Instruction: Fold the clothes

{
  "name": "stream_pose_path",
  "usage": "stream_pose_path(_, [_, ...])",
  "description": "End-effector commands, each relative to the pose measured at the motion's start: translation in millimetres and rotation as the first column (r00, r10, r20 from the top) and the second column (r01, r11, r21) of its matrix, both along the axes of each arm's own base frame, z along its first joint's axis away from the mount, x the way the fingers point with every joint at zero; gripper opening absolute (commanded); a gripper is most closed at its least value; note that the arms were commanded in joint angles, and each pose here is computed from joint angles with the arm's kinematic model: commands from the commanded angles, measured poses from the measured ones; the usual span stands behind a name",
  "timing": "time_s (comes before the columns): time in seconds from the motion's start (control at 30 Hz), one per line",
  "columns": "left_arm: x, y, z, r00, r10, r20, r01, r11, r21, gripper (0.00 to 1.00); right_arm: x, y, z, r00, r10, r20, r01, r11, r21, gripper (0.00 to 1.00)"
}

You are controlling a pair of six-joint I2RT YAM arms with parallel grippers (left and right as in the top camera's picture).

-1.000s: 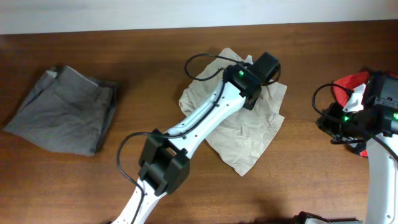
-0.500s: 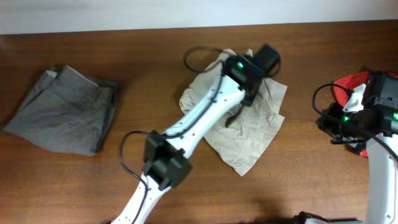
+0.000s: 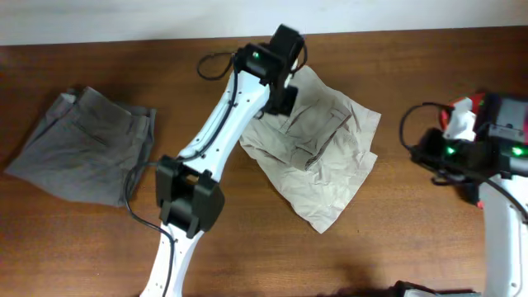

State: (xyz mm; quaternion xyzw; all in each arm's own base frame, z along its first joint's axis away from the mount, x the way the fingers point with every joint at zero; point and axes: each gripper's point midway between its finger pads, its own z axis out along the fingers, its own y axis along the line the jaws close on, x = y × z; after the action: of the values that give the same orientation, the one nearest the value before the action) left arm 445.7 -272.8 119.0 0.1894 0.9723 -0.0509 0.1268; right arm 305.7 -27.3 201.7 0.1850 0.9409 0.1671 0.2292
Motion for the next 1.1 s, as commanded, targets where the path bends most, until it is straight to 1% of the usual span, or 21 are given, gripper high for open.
stream_pose_path(0.0, [-30.5, -13.6, -43.8, 0.98, -0.084, -0.181, 0.063, 0.991, -0.121, 0.0, 25.8, 45.8, 1.0, 0.977, 0.197, 0.084, -0.203, 0.977, 0.071, 0.04])
stream_pose_path(0.1, [-40.9, -3.9, -76.5, 0.968, -0.071, -0.241, 0.047, 0.993, -0.107, 0.0, 50.7, 74.7, -14.0, 0.946, 0.304, 0.115, -0.313, 0.947, 0.072, 0.04])
stream_pose_path(0.23, [-55.3, 11.8, -105.3, 0.951, -0.048, -0.305, 0.027, 0.997, -0.072, 0.0, 79.1, 95.3, -44.1, 0.927, 0.356, 0.113, -0.366, 0.927, 0.081, 0.04])
stream_pose_path(0.37, [-63.0, 24.1, -121.4, 0.94, -0.027, -0.34, 0.009, 0.999, -0.054, 0.0, 109.4, 113.4, -83.1, 0.907, 0.4, 0.129, -0.414, 0.904, 0.11, 0.04])
stream_pose_path(0.47, [-61.5, 29.2, -125.0, 0.939, -0.016, -0.342, -0.002, 0.999, -0.052, 0.0, 124.8, 119.1, -117.3, 0.919, 0.381, 0.101, -0.392, 0.908, 0.149, 0.04])
stream_pose_path(0.6, [-54.6, 29.1, -124.8, 0.947, -0.013, -0.321, -0.008, 0.998, -0.063, 0.0, 136.1, 127.0, -156.5, 0.915, 0.393, 0.088, -0.403, 0.896, 0.188, 0.04])
stream_pose_path(0.7, [-53.1, 28.0, -124.8, 0.949, -0.015, -0.315, -0.007, 0.998, -0.067, 0.01, 143.0, 119.9, -188.0, 0.925, 0.376, 0.054, -0.379, 0.911, 0.16, 0.04])
stream_pose_path(0.8, [-54.0, 28.7, -124.4, 0.948, -0.014, -0.319, -0.007, 0.998, -0.065, 0.01, 147.6, 105.0, -213.0, 0.945, 0.326, 0.005, -0.325, 0.94, 0.107, 0.04])
stream_pose_path(0.87, [-54.5, 30.3, -121.4, 0.947, -0.012, -0.32, -0.009, 0.998, -0.063, 0.01, 147.5, 102.2, -216.6, 0.947, 0.321, -0.001, -0.319, 0.942, 0.104, 0.04])
stream_pose_path(0.93, [-53.6, 31.6, -115.0, 0.95, -0.012, -0.313, -0.009, 0.998, -0.067, 0.02, 147.7, 106.4, -210.4, 0.943, 0.332, 0.015, -0.331, 0.935, 0.126, 0.04])
stream_pose_path(1.0, [-49.5, 32.9, -102.7, 0.958, -0.01, -0.288, -0.013, 0.997, -0.077, 0.02, 147.0, 122.6, -185.9, 0.908, 0.406, 0.1, -0.418, 0.891, 0.178, 0.05])
stream_pose_path(1.03, [-47.9, 33.7, -98.4, 0.96, -0.009, -0.278, -0.014, 0.997, -0.081, 0.03, 146.7, 126.2, -178.9, 0.901, 0.418, 0.12, -0.434, 0.88, 0.191, 0.05])
stream_pose_path(1.07, [-45.0, 35.6, -90.3, 0.966, -0.005, -0.26, -0.017, 0.996, -0.084, 0.03, 145.4, 133.5, -161.7, 0.886, 0.435, 0.162, -0.462, 0.859, 0.221, 0.05])
